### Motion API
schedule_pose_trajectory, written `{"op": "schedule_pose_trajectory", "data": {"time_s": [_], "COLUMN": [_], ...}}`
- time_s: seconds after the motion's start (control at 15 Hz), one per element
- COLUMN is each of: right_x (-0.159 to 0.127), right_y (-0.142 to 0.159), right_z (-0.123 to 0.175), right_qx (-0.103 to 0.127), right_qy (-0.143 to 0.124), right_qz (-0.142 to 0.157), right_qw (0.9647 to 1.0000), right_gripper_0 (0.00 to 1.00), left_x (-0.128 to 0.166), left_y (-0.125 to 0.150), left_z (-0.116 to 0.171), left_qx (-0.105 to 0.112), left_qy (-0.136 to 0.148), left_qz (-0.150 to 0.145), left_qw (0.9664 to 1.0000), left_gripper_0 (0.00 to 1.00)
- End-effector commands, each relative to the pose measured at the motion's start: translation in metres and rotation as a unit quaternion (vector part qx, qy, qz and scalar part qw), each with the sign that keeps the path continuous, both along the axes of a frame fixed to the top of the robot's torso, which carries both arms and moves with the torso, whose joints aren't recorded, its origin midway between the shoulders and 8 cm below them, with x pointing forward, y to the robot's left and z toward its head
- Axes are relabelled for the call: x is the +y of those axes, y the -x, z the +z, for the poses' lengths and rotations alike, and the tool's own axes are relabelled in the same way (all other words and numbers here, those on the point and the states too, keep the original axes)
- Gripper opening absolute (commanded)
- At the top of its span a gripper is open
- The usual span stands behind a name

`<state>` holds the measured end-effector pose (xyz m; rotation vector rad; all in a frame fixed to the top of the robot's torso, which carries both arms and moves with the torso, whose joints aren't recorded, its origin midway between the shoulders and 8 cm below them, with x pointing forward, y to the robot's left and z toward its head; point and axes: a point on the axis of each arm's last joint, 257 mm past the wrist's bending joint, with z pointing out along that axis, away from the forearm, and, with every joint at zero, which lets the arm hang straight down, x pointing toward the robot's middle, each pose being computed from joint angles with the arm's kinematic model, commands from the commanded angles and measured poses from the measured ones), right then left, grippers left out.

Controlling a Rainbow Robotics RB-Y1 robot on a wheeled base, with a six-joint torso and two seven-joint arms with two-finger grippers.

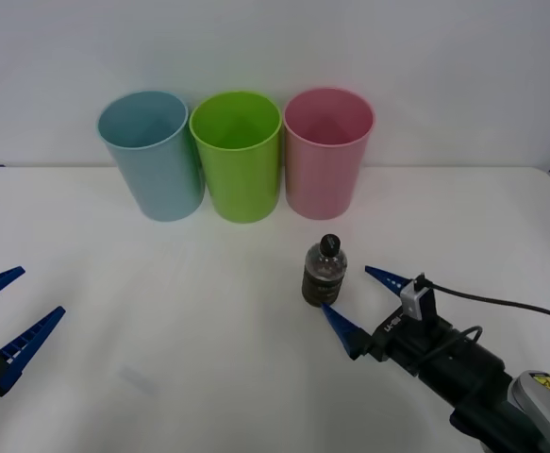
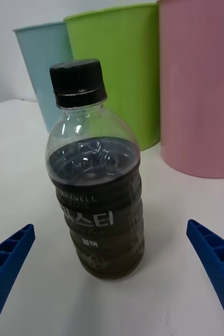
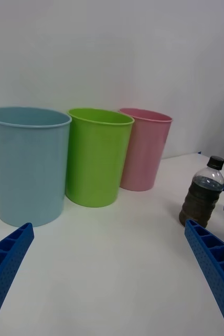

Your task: Grasp the object on the table and drop it into the matching bin: aluminum can to the light blue bin, PET bottle to the pink bin.

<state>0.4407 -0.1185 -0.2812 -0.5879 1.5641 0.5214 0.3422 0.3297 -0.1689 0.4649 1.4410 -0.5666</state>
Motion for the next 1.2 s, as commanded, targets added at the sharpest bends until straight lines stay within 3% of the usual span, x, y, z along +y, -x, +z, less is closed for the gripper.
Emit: {"op": "schedule_pose_trajectory", "data": {"time_s": [0.07, 0.47, 0.87, 1.2], "right_x": [0.013, 0.032, 0.056, 0.063], "right_y": [-0.009, -0.025, -0.048, -0.049], "right_z": [0.003, 0.003, -0.006, -0.007], "right_qx": [-0.002, -0.002, 0.007, 0.007], "right_qy": [0.005, 0.018, 0.016, 0.018], "right_qz": [-0.005, -0.021, -0.018, -0.018], "right_qw": [1.0, 0.9996, 0.9997, 0.9996], "right_gripper_0": [1.0, 1.0, 1.0, 1.0], "left_x": [0.0, 0.0, 0.0, 0.0], "left_y": [0.0, 0.0, 0.0, 0.0], "left_z": [0.0, 0.0, 0.0, 0.0], "left_qx": [0.0, 0.0, 0.0, 0.0], "left_qy": [0.0, 0.0, 0.0, 0.0], "left_qz": [0.0, 0.0, 0.0, 0.0], "left_qw": [1.0, 1.0, 1.0, 1.0], "left_gripper_0": [1.0, 1.0, 1.0, 1.0]}}
